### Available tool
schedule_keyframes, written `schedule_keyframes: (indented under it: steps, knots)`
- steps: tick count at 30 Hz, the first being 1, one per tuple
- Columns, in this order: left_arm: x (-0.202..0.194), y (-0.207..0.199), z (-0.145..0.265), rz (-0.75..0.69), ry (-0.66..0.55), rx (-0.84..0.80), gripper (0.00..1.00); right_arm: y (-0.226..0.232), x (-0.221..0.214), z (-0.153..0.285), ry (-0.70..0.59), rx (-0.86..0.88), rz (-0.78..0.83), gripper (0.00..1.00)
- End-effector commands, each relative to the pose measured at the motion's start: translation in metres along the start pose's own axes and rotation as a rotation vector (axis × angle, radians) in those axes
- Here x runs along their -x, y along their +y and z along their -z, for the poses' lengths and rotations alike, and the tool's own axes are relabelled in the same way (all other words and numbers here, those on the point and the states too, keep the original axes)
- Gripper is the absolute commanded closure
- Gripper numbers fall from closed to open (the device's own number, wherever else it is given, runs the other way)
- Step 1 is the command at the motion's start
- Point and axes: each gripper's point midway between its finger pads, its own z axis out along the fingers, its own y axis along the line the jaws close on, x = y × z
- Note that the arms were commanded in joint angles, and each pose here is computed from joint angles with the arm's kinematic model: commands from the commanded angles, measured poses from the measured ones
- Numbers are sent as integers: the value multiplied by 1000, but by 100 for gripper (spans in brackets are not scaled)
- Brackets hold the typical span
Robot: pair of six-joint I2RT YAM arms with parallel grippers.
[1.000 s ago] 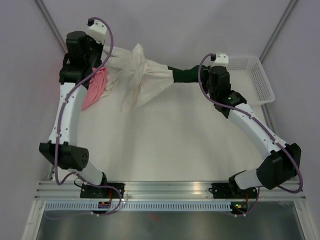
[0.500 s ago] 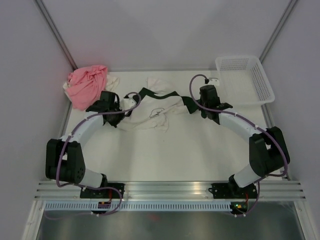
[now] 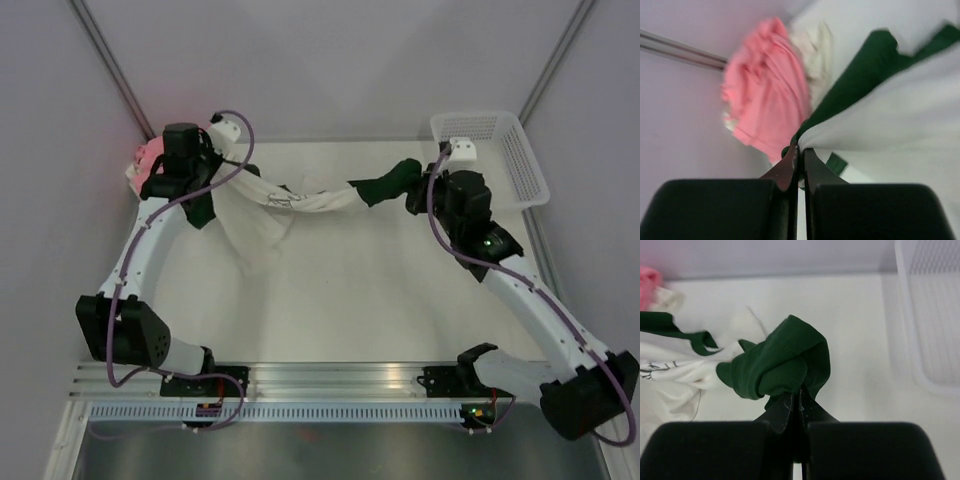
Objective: Roll the t-shirts
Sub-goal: Flatten the tshirt
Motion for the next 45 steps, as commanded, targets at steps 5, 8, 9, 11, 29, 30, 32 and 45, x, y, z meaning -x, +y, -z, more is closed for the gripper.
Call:
schedule_keyframes:
  steps: [5, 8, 9, 11, 29, 30, 32, 45]
  knots:
    - [122, 100, 25, 140, -261, 216, 77, 45, 97, 83, -238, 279, 45, 100]
    - [117, 80, -34, 133, -173, 131, 11, 53, 77, 68, -171, 315, 35, 100]
    - [112, 73, -48, 121, -138, 118, 1, 52, 71, 63, -152, 306, 28, 100]
    - [93, 54, -86, 91, -38, 91, 0, 51, 57, 46, -96, 280, -7, 100]
    - [-51, -258, 59, -239, 154, -906, 24, 32, -3, -24, 79, 111, -15, 100]
    - [-66, -264, 52, -238, 216, -916, 19, 31, -2, -23, 75, 109, -16, 100]
    - [-80, -271, 46, -234, 279, -926, 16, 29, -3, -22, 72, 100, -14, 100]
    - [-95, -307, 56, -165, 306, -1115, 38, 16, -7, -19, 67, 48, 5, 100]
